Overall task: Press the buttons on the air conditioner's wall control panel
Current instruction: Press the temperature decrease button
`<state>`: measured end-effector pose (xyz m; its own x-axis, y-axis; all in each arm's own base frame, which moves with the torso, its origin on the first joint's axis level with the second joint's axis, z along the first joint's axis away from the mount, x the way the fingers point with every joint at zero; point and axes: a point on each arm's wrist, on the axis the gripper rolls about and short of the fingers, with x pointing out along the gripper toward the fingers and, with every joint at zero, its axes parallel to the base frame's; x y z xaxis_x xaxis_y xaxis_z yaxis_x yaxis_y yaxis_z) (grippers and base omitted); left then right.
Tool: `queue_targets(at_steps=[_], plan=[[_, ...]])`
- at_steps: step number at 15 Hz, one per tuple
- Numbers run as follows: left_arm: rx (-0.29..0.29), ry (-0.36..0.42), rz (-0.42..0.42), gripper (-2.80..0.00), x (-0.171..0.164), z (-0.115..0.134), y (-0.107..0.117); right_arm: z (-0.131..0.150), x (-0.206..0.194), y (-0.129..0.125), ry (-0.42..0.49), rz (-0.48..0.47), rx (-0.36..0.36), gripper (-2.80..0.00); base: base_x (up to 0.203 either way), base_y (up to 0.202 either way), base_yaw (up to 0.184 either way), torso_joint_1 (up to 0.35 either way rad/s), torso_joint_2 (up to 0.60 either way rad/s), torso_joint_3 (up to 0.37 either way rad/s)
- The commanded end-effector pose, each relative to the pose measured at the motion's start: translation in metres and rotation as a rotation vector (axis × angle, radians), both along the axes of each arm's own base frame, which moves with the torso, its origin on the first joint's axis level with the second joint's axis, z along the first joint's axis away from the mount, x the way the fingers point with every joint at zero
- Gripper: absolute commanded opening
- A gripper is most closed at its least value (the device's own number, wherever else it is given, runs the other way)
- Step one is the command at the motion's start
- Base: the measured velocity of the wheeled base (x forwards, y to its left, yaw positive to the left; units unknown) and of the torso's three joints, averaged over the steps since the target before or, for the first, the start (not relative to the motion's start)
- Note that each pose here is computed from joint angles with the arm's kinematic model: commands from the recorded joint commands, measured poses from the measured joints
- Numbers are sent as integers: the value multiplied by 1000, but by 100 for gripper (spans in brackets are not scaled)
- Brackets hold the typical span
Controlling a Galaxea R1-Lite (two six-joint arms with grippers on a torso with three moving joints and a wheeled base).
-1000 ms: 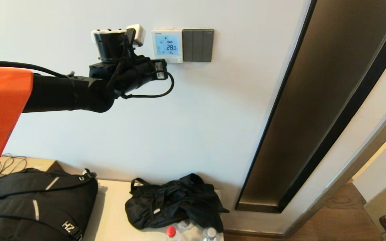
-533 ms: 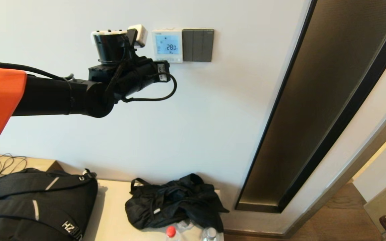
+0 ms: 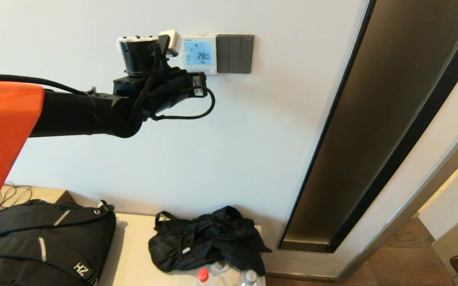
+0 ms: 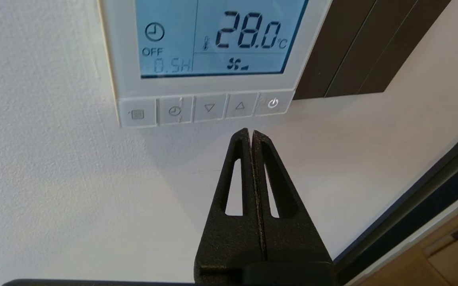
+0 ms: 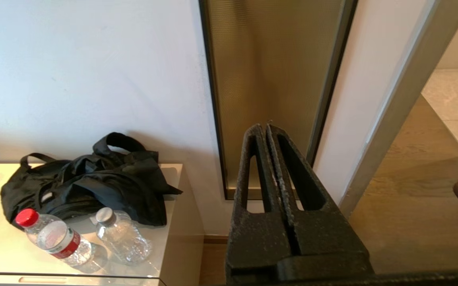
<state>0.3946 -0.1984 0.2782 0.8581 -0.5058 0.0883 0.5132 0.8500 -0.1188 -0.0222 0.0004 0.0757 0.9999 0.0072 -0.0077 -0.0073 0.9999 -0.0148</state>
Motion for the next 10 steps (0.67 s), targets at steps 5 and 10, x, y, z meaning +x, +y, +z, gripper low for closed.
queue_targets(at_steps=[5,10], plan=[[6,3,20,-280,15,-5,3,0,0,0,2,0,0,-280,0,0,0,0,0,0],[5,4,40,-280,21,-7,10,0,0,0,0,0,0,-280,0,0,0,0,0,0]])
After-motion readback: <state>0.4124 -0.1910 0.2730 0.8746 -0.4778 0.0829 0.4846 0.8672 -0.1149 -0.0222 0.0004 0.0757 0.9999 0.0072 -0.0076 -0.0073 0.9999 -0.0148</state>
